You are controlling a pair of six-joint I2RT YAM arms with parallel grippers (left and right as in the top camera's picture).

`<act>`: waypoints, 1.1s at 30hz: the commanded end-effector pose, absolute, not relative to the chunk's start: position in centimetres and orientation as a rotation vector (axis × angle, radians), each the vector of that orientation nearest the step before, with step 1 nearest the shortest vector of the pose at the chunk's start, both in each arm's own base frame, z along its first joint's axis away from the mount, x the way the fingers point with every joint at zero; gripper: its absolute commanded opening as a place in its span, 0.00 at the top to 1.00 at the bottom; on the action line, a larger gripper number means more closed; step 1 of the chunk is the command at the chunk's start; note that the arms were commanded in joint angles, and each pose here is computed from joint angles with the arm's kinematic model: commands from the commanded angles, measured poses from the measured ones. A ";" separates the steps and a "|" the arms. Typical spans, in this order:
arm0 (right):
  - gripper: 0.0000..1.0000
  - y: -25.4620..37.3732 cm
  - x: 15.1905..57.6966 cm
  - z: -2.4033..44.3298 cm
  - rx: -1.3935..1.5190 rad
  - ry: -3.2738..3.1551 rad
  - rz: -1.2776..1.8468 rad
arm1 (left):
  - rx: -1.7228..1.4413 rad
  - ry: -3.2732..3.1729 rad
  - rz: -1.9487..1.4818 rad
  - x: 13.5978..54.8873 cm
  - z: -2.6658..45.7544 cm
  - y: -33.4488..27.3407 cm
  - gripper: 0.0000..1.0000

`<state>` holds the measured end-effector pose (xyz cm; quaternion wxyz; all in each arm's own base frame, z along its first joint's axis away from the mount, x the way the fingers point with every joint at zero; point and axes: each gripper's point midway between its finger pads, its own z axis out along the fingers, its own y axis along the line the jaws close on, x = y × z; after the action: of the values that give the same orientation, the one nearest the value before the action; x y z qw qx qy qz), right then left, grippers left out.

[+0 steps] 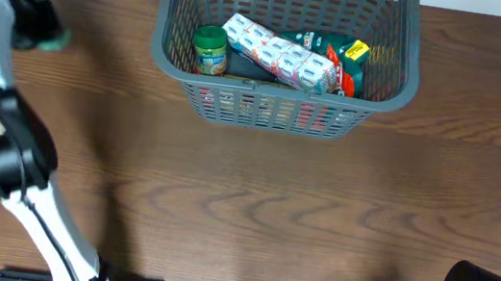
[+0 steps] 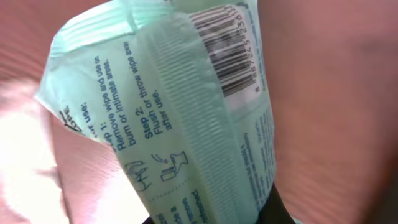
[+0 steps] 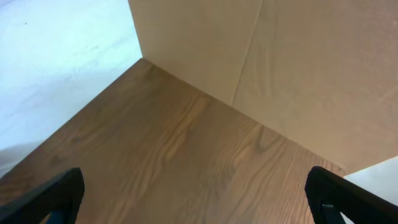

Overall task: Pack container
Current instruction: 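Lift the wrapper and carry it right over the basket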

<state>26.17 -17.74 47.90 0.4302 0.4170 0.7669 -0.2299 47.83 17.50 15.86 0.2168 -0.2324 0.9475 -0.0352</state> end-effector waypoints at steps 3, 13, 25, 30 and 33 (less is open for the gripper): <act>0.01 -18.0 26.0 47.9 1.063 1.902 -0.581 | -0.331 2.337 -0.267 47.1 30.4 10.7 0.94; 0.01 -18.0 26.0 47.8 1.063 1.902 -0.581 | 0.235 1.966 -0.509 42.4 45.0 -6.1 0.95; 0.01 -18.0 26.0 47.9 1.063 1.902 -0.581 | 0.584 2.062 -0.719 42.3 39.1 -20.6 0.94; 0.01 -18.0 26.0 47.9 1.063 1.902 -0.581 | 0.634 2.175 -0.755 43.9 33.6 -24.0 0.94; 0.01 -18.0 26.0 47.9 1.063 1.902 -0.581 | 0.632 2.248 -0.721 45.1 30.3 -24.8 0.94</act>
<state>26.17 -17.74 47.90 0.4302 0.4170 0.7669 -0.2299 44.36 -24.31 31.76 0.3483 0.2406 0.8577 -0.2918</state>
